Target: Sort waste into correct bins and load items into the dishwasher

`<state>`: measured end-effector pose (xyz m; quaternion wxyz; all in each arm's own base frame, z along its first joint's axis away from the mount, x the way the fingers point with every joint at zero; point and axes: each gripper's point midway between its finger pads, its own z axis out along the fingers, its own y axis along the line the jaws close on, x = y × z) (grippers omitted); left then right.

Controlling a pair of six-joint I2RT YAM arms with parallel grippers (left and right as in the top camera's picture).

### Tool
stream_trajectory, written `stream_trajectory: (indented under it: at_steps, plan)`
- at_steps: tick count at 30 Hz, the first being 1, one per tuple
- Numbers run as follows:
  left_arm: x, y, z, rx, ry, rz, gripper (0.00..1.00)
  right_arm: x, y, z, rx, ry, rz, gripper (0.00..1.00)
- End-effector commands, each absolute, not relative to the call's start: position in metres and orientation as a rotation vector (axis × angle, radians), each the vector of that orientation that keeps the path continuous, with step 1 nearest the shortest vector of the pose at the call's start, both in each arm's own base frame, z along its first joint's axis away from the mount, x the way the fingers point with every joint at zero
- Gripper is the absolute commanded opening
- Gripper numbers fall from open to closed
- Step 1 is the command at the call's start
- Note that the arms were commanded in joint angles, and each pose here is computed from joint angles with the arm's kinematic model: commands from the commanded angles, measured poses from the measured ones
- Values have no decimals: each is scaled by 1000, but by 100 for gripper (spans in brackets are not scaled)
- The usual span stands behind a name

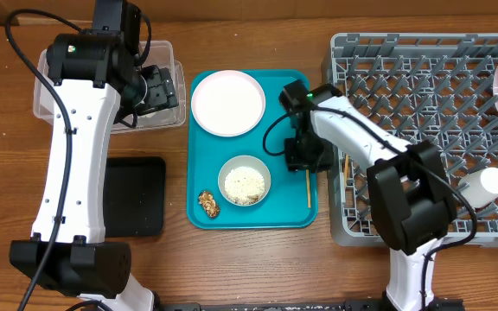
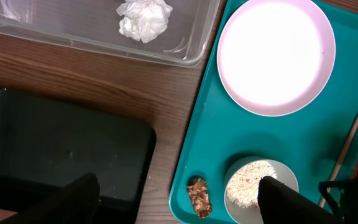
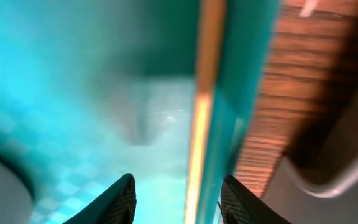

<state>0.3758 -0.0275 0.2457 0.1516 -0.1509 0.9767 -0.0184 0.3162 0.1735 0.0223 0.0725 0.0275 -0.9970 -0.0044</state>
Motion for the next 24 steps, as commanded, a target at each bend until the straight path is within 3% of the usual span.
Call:
stream_trajectory:
  at_steps: [1,24]
  plan:
    - [373,-29,255,-434,2782,-68,84,320,187,34,134,-3031,-60,46]
    - [372,-29,254,-435,2790,-66,84,303,169,-9,73,-3007,33,50]
